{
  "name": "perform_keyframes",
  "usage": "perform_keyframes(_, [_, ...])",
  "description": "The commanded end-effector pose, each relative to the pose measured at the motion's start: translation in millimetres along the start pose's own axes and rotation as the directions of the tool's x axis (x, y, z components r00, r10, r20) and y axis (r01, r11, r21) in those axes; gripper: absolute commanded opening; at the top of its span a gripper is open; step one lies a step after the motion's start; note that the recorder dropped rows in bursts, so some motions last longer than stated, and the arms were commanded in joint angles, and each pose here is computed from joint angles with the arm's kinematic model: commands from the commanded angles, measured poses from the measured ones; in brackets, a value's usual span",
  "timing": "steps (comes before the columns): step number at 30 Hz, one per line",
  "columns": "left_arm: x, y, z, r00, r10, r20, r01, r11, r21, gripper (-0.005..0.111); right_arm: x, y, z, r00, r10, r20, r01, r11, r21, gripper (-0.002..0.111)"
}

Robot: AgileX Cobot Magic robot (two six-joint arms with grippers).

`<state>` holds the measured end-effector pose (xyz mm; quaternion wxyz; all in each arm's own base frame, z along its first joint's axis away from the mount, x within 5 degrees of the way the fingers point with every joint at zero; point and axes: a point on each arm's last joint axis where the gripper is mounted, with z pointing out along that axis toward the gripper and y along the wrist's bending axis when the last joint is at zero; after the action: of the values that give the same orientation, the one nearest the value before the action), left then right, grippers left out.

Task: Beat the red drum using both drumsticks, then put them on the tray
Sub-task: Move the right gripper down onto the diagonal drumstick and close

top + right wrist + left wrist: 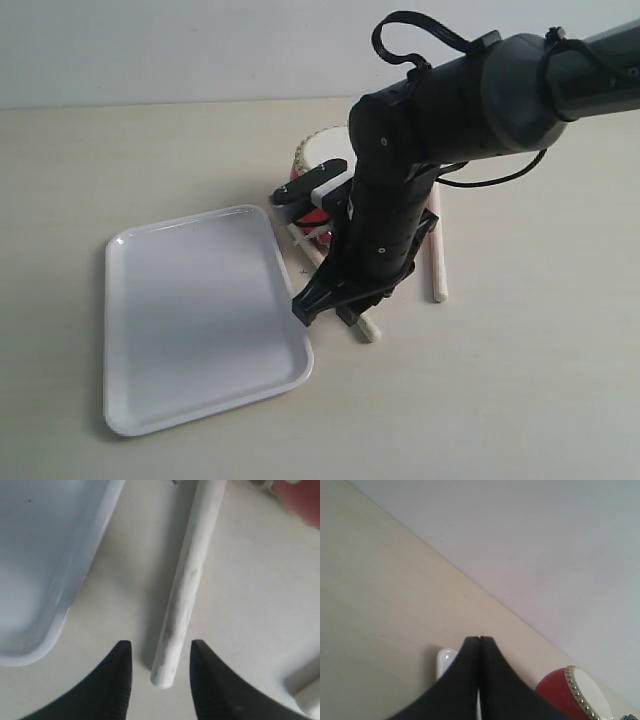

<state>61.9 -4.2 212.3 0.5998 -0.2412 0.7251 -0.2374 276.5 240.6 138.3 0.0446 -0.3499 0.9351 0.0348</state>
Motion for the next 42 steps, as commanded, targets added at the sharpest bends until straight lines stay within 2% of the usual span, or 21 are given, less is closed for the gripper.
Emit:
perform_keyframes(1, [-1,-1.3,0,1.0,0.003,0.0,-0.003,1.0,0.008,0.0,-6,-1,2,1.0,-0.02,-0.013,0.02,1.0,0.02,0.041])
perform_keyframes(8, [-1,-1.3,0,1.0,0.003,0.0,-0.003,1.0,0.008,0.0,-15,-3,3,1.0,-0.012,-0.007,0.012,1.0,0.017,0.042])
perform_keyframes(16, [-1,-1.3,0,1.0,0.003,0.0,-0.003,1.0,0.008,0.0,-14,-21,3,0.999,0.033,-0.012,-0.033,0.999,-0.004,0.042])
perform_keyframes(22, [-1,-1.3,0,1.0,0.003,0.0,-0.003,1.0,0.008,0.0,-14,-18,5,0.999,0.044,-0.012,-0.045,0.998,-0.049,0.041])
perform_keyframes(42, [-1,-1.3,0,1.0,0.003,0.0,-0.003,1.0,0.008,0.0,-14,-18,25,0.998,0.049,-0.05,-0.051,0.997,-0.051,0.038])
